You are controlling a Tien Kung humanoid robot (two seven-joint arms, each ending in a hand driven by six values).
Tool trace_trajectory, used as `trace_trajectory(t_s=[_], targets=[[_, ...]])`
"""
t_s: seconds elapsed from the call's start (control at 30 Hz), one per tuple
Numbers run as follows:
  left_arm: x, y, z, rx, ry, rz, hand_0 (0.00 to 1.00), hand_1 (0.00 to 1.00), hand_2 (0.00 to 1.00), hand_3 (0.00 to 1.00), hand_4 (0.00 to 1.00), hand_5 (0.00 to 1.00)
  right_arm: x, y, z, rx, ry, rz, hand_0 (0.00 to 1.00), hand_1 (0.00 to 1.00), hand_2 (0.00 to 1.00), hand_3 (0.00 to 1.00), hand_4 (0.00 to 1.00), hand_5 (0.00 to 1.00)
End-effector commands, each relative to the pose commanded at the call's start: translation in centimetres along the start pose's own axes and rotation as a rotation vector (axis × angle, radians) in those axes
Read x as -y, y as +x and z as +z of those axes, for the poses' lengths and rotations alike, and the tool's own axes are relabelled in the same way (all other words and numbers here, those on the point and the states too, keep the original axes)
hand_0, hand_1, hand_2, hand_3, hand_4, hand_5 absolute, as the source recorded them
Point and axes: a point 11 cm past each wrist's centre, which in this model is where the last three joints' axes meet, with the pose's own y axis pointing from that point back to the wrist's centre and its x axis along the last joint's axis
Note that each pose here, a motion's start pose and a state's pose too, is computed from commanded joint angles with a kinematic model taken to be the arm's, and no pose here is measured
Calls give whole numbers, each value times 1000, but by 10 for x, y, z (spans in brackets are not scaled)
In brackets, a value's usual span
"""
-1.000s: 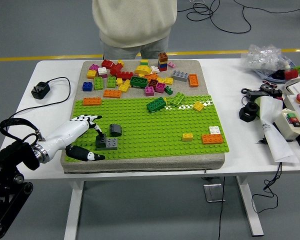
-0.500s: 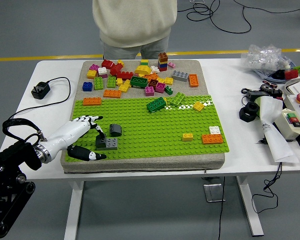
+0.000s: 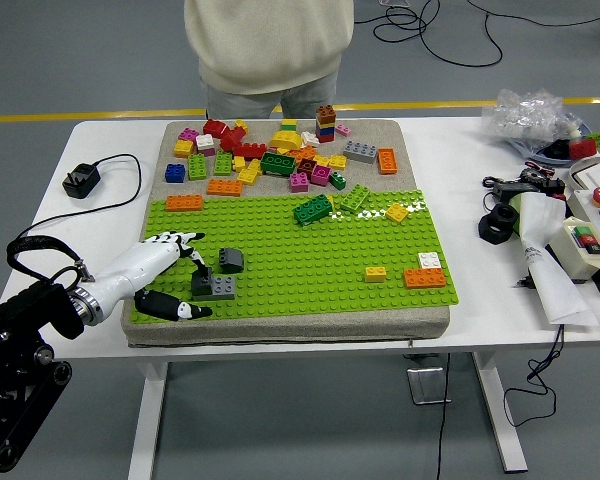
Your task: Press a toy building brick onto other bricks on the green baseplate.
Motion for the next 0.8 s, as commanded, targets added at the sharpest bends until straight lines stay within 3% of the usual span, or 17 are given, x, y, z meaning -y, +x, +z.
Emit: trace_trajectory(t_s=[0.8], targets=[[2,-8,-6,-9,21,-19,998,998,998,583,948,412,0,0,-2,5,3,-1,786,712,759,766,998,692]])
